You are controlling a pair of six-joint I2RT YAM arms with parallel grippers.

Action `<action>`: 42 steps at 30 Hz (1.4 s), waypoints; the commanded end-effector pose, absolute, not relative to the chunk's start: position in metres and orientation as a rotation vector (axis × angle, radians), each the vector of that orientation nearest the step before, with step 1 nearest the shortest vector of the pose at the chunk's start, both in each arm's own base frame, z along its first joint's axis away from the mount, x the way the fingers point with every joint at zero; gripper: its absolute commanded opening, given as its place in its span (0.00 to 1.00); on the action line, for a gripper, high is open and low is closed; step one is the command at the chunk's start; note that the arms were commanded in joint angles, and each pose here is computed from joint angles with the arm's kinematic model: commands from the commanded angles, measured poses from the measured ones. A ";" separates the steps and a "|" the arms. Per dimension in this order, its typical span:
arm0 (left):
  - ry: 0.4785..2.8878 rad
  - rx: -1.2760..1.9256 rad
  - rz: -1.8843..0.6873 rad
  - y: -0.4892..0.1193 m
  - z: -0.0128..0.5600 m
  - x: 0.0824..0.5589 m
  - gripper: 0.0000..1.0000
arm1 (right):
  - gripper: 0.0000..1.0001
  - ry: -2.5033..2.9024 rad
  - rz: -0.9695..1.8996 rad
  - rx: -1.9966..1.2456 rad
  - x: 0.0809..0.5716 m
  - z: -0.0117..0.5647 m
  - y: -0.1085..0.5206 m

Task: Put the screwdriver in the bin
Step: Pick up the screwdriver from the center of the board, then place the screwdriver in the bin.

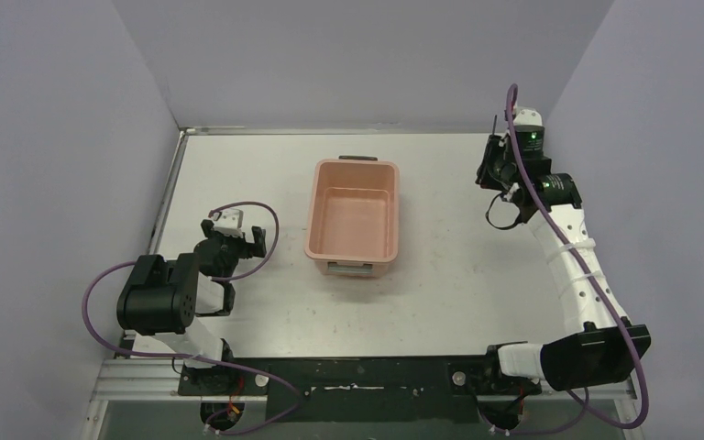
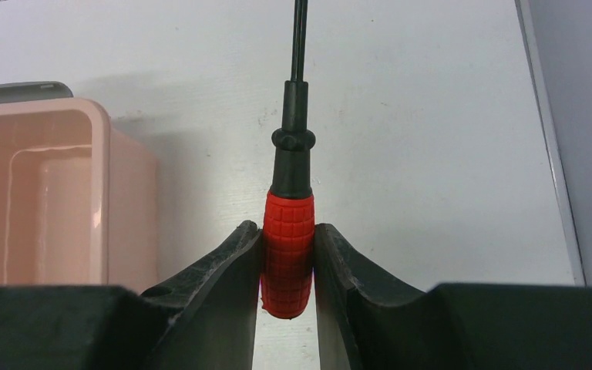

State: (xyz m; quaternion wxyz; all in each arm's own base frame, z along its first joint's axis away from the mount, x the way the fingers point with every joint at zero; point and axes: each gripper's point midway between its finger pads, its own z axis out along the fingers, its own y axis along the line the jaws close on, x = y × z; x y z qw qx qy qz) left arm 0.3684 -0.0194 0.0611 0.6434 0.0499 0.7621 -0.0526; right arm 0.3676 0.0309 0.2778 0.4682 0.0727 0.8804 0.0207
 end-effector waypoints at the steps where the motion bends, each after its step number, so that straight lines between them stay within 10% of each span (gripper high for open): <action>1: 1.671 0.126 -0.116 -0.020 0.079 0.376 0.97 | 0.10 2.138 0.112 0.155 0.362 0.296 0.039; 42: 1.673 0.126 -0.116 -0.020 0.078 0.376 0.97 | 0.09 2.227 0.467 -0.073 0.344 0.238 0.297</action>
